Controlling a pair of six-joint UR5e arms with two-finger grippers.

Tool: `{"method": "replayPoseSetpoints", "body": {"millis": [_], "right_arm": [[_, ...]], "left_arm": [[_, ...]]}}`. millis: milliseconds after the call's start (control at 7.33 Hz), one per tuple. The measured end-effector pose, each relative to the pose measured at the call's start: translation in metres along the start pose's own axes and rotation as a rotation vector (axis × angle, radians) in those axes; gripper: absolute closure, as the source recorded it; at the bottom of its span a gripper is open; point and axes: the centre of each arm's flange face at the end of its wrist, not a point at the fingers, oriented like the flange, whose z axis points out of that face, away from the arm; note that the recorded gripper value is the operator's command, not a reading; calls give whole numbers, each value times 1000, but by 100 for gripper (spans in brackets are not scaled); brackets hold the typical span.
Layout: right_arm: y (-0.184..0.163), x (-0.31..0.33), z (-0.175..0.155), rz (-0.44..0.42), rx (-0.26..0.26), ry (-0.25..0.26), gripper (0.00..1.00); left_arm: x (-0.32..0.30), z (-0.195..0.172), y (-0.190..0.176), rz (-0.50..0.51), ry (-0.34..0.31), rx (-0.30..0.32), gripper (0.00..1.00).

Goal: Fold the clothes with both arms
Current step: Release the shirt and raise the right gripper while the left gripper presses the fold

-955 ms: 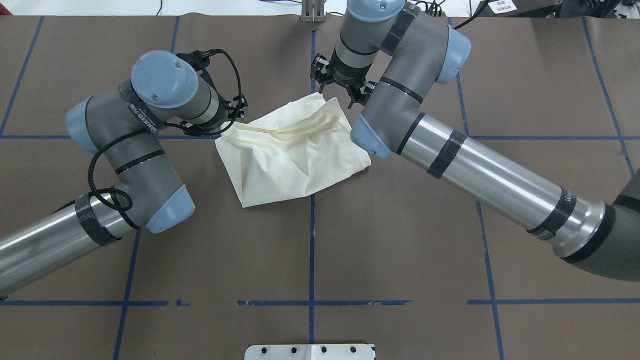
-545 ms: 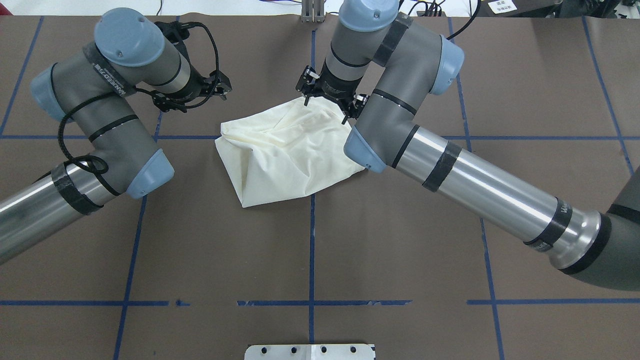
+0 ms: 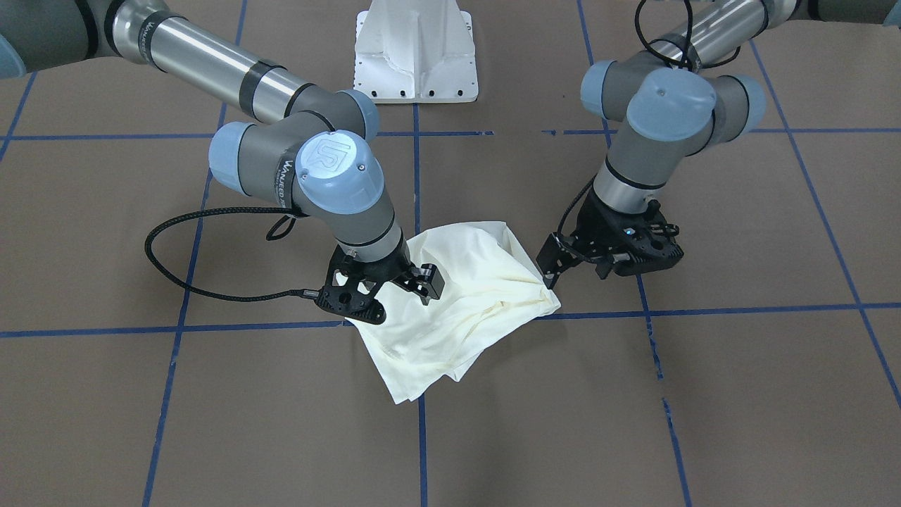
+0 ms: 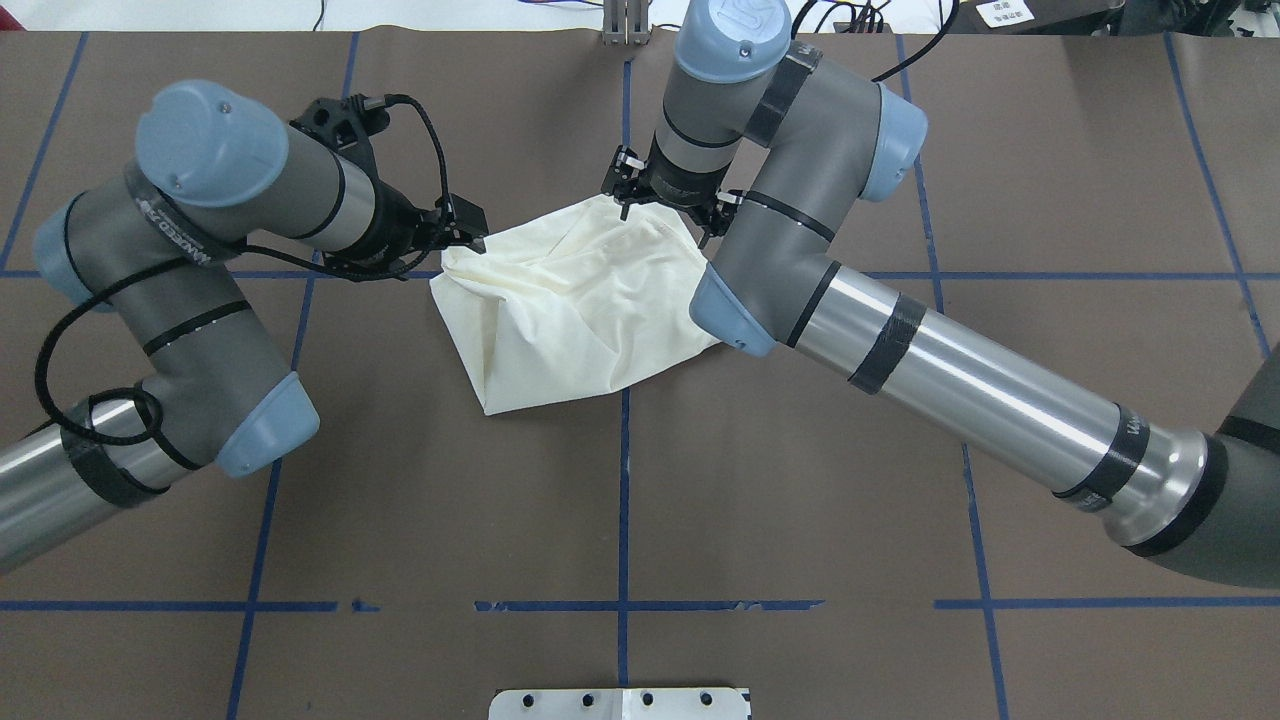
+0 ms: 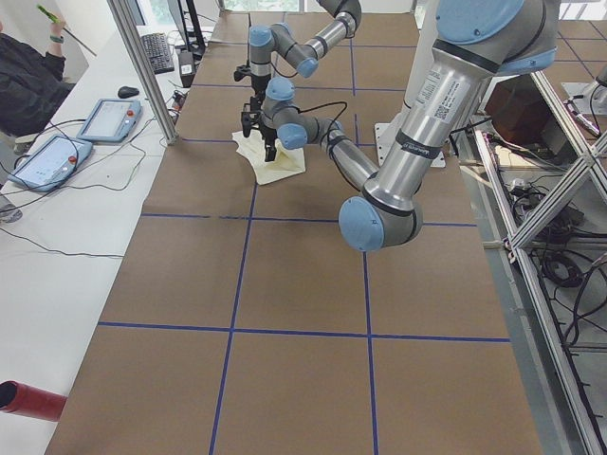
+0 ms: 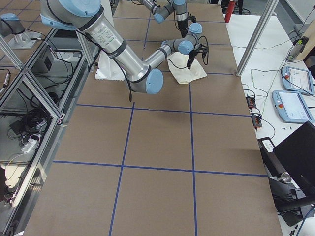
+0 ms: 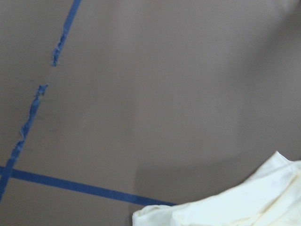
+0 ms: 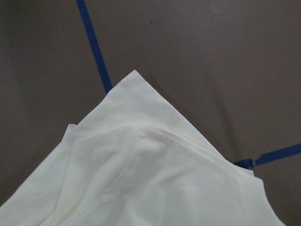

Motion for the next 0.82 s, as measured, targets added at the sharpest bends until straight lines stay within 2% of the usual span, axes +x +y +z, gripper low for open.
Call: {"method": "replayPoseSetpoints", "body": {"millis": [136, 409, 818], "right_arm": [[-15, 15, -9, -23, 16, 0, 0], [-41, 48, -22, -59, 42, 2, 0], [-64, 94, -43, -88, 60, 0, 0]], "left_arm": [[6, 8, 25, -7, 62, -28, 0], [2, 29, 44, 4, 142, -44, 0], [-16, 63, 35, 24, 219, 19, 0]]}}
